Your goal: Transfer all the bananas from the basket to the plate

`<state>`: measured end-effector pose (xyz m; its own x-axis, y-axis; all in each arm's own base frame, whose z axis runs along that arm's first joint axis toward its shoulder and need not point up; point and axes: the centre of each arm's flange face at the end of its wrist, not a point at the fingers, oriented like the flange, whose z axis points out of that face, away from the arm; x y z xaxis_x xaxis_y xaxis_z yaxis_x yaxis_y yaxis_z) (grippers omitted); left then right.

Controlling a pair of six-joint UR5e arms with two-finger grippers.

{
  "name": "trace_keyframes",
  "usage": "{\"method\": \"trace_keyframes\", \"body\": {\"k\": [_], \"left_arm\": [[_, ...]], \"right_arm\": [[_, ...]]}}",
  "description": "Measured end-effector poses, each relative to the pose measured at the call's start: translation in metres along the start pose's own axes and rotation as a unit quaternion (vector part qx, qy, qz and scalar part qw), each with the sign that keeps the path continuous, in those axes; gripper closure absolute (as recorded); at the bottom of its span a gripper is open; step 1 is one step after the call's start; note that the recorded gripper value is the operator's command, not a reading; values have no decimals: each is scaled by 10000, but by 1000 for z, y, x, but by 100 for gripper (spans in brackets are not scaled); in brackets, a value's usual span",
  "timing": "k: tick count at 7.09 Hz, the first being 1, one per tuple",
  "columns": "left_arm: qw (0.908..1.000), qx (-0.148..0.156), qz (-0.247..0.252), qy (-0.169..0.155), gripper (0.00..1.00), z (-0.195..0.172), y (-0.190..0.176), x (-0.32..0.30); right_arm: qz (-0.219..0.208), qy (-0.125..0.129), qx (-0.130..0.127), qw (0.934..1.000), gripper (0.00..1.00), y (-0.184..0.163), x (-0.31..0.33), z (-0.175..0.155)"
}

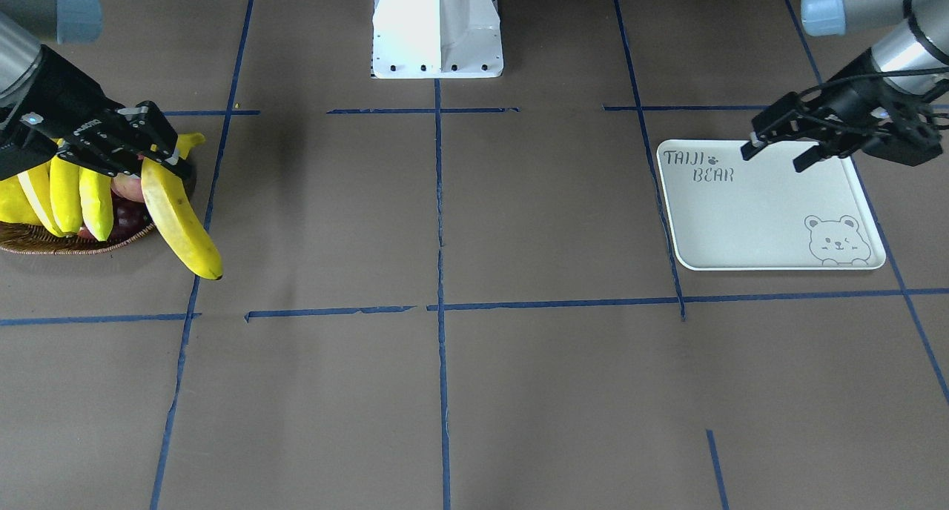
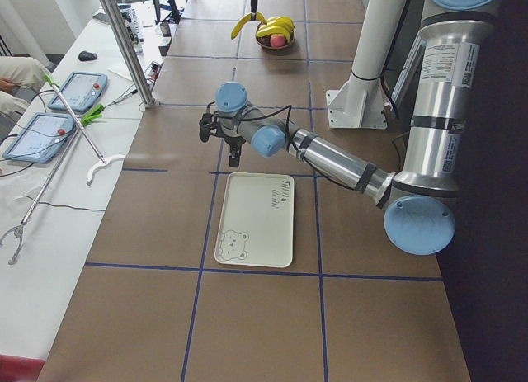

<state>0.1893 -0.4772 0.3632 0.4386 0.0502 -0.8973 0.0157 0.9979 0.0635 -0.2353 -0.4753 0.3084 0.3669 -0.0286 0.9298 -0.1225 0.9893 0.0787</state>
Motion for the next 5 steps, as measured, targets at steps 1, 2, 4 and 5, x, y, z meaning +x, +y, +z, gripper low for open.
{"method": "trace_keyframes", "body": {"k": [1,2,4,5], "left_arm": [[9997,-22,-99,228,1,8,2,40],[9986,35,-247,475,0,9,0,77],[9918,275,-855,914,0,1,-7,145],[9875,261,-1124,1074,0,4,-4,173]], "right_arm": [[118,-177,185,9996,100,13,-21,18],[195,-408,273,9986,99,24,-43,31],[156,-768,335,9964,100,42,-95,52],[136,-906,378,9951,100,51,-121,62]]}}
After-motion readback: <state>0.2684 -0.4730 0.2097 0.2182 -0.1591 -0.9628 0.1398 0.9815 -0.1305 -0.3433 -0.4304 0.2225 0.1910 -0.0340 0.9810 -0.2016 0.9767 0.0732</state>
